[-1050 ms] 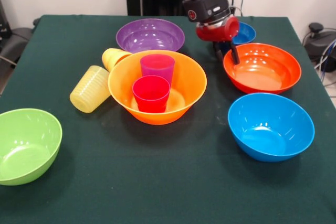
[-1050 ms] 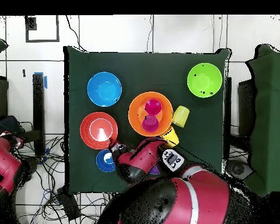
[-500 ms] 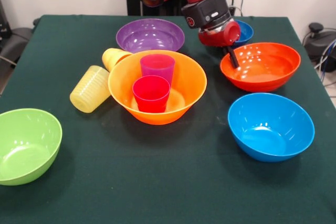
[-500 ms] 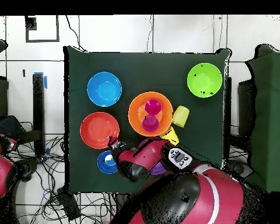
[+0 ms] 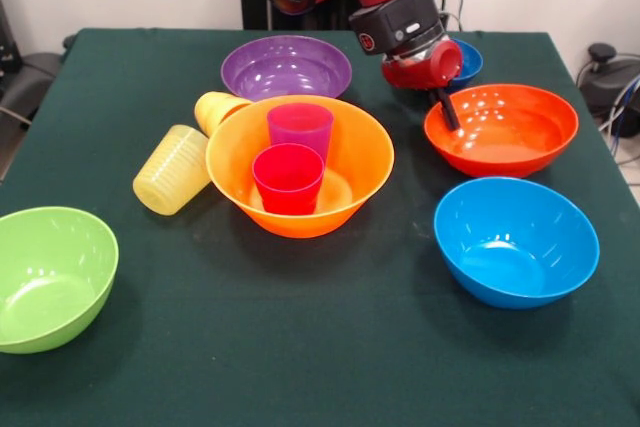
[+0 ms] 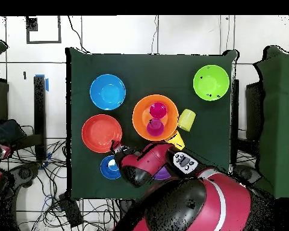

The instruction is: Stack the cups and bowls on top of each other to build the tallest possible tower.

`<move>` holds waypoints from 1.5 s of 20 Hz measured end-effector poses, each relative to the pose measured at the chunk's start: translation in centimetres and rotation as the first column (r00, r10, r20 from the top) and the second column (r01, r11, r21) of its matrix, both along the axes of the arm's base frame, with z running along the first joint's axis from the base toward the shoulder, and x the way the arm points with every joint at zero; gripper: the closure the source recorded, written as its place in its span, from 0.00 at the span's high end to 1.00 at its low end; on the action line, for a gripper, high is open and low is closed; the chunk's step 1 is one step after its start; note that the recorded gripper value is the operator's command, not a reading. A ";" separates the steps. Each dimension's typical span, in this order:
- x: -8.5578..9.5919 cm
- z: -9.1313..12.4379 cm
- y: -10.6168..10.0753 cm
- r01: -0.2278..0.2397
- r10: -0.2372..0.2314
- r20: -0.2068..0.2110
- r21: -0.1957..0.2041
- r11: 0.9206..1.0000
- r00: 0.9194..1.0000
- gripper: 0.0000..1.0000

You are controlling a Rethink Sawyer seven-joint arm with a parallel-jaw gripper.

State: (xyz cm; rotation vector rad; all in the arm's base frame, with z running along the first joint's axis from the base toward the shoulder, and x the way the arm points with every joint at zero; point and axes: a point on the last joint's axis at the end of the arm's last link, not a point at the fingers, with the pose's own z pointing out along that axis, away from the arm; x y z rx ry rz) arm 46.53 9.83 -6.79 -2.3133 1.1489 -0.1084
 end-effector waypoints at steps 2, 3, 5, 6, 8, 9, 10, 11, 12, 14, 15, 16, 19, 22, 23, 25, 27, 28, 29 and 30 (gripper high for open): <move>0.2 0.1 0.1 0.009 -0.009 -0.002 0.001 1.000 1.000 0.00; 0.3 0.2 0.1 0.016 -0.016 -0.004 0.002 1.000 1.000 0.00; 0.6 0.5 0.2 0.036 -0.036 -0.010 0.005 0.999 0.999 0.00; 0.9 0.8 0.2 0.060 -0.059 -0.019 0.005 0.998 0.998 0.00; 1.2 1.1 0.1 0.078 -0.078 -0.027 0.004 0.997 0.997 0.00; 1.3 1.2 0.0 0.086 -0.086 -0.032 0.003 0.996 0.996 0.00; 1.7 1.5 -0.3 0.104 -0.104 -0.041 0.001 0.995 0.994 0.00; 1.9 1.7 -0.5 0.117 -0.117 -0.049 -0.002 0.993 0.992 0.00; 2.1 1.9 -0.8 0.132 -0.132 -0.058 -0.007 0.991 0.990 0.00; 2.7 2.7 -2.0 0.181 -0.183 -0.094 -0.031 0.983 0.979 0.00; 2.8 2.9 -2.4 0.196 -0.199 -0.107 -0.041 0.980 0.974 0.00; 3.0 3.3 -2.9 0.212 -0.218 -0.123 -0.054 0.976 0.968 0.00; 3.5 4.3 -4.1 0.252 -0.264 -0.160 -0.092 0.963 0.951 0.00; 4.1 5.8 -5.0 0.290 -0.312 -0.199 -0.131 0.948 0.929 0.00; 4.2 6.2 -5.1 0.298 -0.322 -0.208 -0.138 0.944 0.924 0.00; 4.4 6.9 -5.3 0.314 -0.340 -0.222 -0.146 0.938 0.914 0.00; 4.5 7.2 -5.3 0.318 -0.345 -0.227 -0.148 0.936 0.911 0.00; 4.5 7.6 -5.2 0.323 -0.349 -0.231 -0.146 0.935 0.908 0.00; 4.5 7.7 -5.0 0.324 -0.350 -0.233 -0.144 0.935 0.907 0.00; 4.3 7.7 -4.9 0.323 -0.349 -0.237 -0.142 0.936 0.907 0.00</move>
